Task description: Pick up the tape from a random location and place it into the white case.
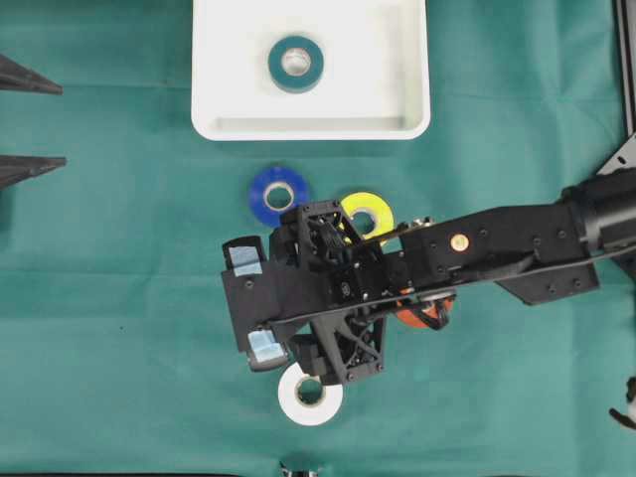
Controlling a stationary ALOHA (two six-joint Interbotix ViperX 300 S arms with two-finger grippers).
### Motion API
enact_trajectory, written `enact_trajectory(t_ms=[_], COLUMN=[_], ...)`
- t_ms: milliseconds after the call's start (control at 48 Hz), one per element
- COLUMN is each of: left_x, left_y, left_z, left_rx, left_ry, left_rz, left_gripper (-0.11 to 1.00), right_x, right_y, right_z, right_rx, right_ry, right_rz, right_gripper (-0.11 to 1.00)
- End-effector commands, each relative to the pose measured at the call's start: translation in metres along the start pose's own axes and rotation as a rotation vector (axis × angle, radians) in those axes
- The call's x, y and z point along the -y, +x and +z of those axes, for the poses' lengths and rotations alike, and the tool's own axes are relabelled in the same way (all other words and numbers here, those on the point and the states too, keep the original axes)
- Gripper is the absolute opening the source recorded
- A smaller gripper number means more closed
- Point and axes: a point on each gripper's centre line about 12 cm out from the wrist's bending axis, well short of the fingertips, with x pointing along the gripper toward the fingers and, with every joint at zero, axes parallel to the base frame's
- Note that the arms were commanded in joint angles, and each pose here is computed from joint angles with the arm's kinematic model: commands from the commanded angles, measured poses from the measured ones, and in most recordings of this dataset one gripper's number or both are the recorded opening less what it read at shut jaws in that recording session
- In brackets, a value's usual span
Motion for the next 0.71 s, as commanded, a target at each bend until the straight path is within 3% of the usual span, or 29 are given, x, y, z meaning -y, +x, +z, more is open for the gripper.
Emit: enact_trajectory(t_ms=[0,688], left_x=[0.0,0.0001], left_y=[0.0015,0.0017], left_z=[0.0038,0.0036], left_rx=[0.006,0.005], left_ry=[0.002,0.003], left_rz=[-0.001,-0.001], left_gripper=[0.97,0.97], right_x=[-0.0021,-0.0019], right_y=[-0.0141,-0.0065], right_z=[0.0101,0.0074], right_rx=[0.042,0.02], right_ry=[0.003,0.005], right_rz=[0.007,0.004], right_gripper=[0.92,0.92])
